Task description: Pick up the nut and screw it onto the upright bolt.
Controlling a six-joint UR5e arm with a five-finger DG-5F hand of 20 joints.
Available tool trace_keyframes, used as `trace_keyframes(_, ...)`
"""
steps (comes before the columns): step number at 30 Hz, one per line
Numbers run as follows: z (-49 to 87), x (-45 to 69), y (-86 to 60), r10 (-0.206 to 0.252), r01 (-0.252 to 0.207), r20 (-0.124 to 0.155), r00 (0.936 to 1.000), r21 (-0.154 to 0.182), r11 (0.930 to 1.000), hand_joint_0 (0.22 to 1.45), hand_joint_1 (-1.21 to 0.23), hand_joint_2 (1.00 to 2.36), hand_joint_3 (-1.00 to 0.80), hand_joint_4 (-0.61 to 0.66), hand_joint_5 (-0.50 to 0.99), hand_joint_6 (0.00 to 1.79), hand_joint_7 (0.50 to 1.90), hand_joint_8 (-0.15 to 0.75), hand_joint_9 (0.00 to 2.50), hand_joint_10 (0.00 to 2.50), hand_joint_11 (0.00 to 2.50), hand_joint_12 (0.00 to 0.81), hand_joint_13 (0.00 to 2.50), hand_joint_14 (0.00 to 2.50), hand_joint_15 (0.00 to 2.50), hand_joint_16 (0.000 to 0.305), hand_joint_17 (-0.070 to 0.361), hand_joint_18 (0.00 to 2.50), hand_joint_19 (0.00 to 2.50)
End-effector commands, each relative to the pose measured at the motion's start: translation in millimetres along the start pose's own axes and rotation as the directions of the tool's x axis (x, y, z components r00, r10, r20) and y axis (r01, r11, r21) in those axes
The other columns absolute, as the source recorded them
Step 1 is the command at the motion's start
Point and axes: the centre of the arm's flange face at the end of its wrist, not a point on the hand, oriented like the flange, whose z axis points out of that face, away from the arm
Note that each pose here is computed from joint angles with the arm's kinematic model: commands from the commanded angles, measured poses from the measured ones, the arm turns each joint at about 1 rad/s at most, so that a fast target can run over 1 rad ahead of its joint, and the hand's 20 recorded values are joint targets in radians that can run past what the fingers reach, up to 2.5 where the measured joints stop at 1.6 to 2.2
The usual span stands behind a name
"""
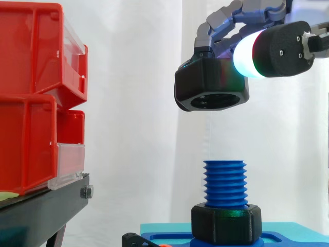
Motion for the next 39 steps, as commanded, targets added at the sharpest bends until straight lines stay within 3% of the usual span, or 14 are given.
trace_keyframes(1, 2.2, 3.4, -4.7, -0.004, 0.004, -0.006, 1.0000, -0.013, 0.9999, 0.58, -0.59, 1.00, -0.47, 0.17, -0.20, 0.82, 0.97, 0.243, 0.52, 0.00, 0.00, 0.245, 0.69, 0.00, 0.02, 0.029, 0.064, 0.56, 0.18)
trace_keyframes(6, 4.6, 21.3, -13.4, -0.020, 0.020, -0.039, 0.9991, -0.014, 0.9997, 0.58, -0.59, 1.00, -0.47, 0.17, -0.19, 0.82, 0.96, 0.244, 0.52, 0.00, 0.00, 0.244, 0.69, 0.00, 0.02, 0.029, 0.064, 0.55, 0.17)
trace_keyframes(16, 5.1, 21.2, -17.5, -0.025, 0.024, -0.045, 0.9987, -0.022, 0.9995, 0.58, -0.59, 1.00, -0.47, 0.18, -0.19, 0.82, 0.97, 0.247, 0.53, 0.00, 0.00, 0.245, 0.69, 0.00, 0.02, 0.029, 0.064, 0.55, 0.18)
trace_keyframes(22, 2.7, 23.2, -20.1, -0.037, 0.036, -0.069, 0.9969, -0.018, 0.9992, 0.58, -0.59, 1.00, -0.47, 0.18, -0.19, 0.82, 0.97, 0.246, 0.54, 0.00, 0.00, 0.245, 0.69, 0.00, 0.02, 0.029, 0.064, 0.55, 0.18)
trace_keyframes(25, -3.5, 33.8, -25.6, -0.046, 0.045, -0.088, 0.9950, -0.015, 0.9989, 0.58, -0.59, 1.00, -0.47, 0.18, -0.19, 0.81, 0.98, 0.247, 0.54, 0.00, 0.00, 0.245, 0.69, 0.00, 0.02, 0.028, 0.064, 0.56, 0.18)
trace_keyframes(26, -7.6, 43.3, -28.9, -0.050, 0.049, -0.096, 0.9941, -0.013, 0.9987, 0.58, -0.59, 1.00, -0.47, 0.17, -0.19, 0.81, 0.98, 0.247, 0.54, 0.00, 0.00, 0.245, 0.69, 0.00, 0.02, 0.029, 0.064, 0.56, 0.18)
trace_keyframes(29, -6.2, 43.1, -28.2, -0.035, 0.034, -0.067, 0.9971, -0.015, 0.9993, 0.58, -0.59, 1.00, -0.47, 0.17, -0.19, 0.81, 0.99, 0.250, 0.55, 0.00, 0.00, 0.245, 0.69, 0.00, 0.02, 0.029, 0.065, 0.56, 0.17)
trace_keyframes(32, -5.3, 42.7, -27.5, -0.028, 0.027, -0.057, 0.9980, -0.017, 0.9995, 0.58, -0.59, 1.00, -0.47, 0.17, -0.19, 0.81, 0.98, 0.249, 0.55, 0.00, 0.00, 0.245, 0.69, 0.00, 0.03, 0.029, 0.065, 0.55, 0.18)
trace_keyframes(39, -4.9, 42.1, -29.0, -0.028, 0.027, -0.060, 0.9978, -0.020, 0.9994, 0.58, -0.59, 1.00, -0.47, 0.17, -0.19, 0.81, 0.98, 0.249, 0.55, 0.00, 0.00, 0.246, 0.69, 0.00, 0.03, 0.029, 0.064, 0.55, 0.18)
